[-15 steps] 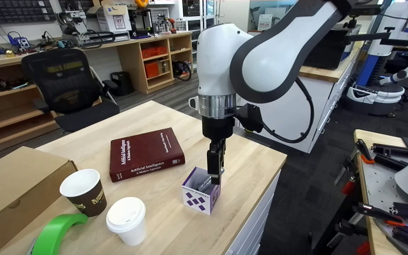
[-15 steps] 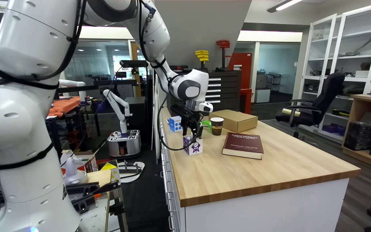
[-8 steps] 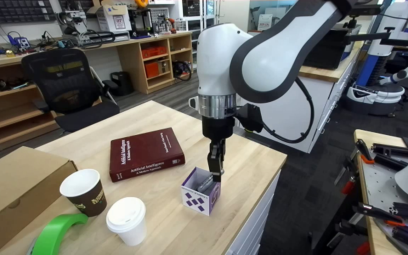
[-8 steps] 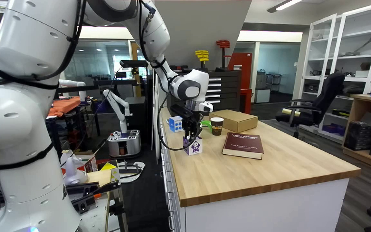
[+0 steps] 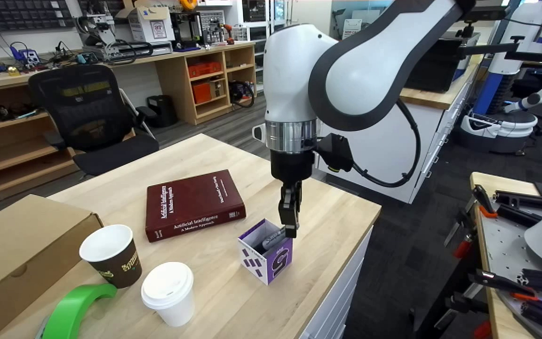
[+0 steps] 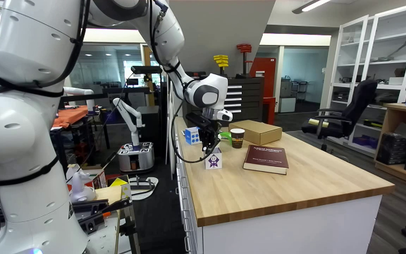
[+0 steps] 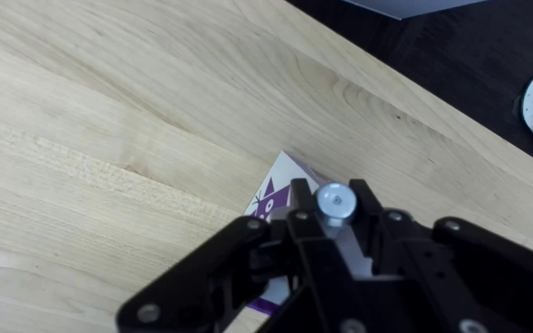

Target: Move the marker slightly to the right

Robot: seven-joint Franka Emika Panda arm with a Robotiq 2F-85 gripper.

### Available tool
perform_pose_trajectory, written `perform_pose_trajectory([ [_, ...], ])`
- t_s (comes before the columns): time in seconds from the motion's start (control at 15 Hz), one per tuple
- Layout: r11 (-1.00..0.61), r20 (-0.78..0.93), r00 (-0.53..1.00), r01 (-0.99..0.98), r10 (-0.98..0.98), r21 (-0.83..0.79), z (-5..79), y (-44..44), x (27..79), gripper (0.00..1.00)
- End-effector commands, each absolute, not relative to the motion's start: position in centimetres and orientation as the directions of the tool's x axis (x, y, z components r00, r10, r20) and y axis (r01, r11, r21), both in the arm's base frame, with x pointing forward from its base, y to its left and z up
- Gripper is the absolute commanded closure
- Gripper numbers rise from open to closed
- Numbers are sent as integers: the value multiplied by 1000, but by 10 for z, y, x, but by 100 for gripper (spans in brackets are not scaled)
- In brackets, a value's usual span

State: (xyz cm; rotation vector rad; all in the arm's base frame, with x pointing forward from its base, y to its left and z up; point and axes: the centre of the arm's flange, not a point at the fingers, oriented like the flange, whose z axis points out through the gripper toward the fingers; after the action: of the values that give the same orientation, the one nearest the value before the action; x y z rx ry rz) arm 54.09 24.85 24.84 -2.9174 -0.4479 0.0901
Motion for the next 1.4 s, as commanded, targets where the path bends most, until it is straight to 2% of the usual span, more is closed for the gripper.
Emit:
perform_pose_trajectory([
  [0.0,-941,-64,950,290,304,-175,282,235,513,94],
  [0.2,-950,-75,955,273,286,-148,301,226,500,94],
  [0.8,-965,40,972,233,230,-119,351,204,481,94],
  [1.33,-993,65,995,83,77,-86,342,174,501,94],
])
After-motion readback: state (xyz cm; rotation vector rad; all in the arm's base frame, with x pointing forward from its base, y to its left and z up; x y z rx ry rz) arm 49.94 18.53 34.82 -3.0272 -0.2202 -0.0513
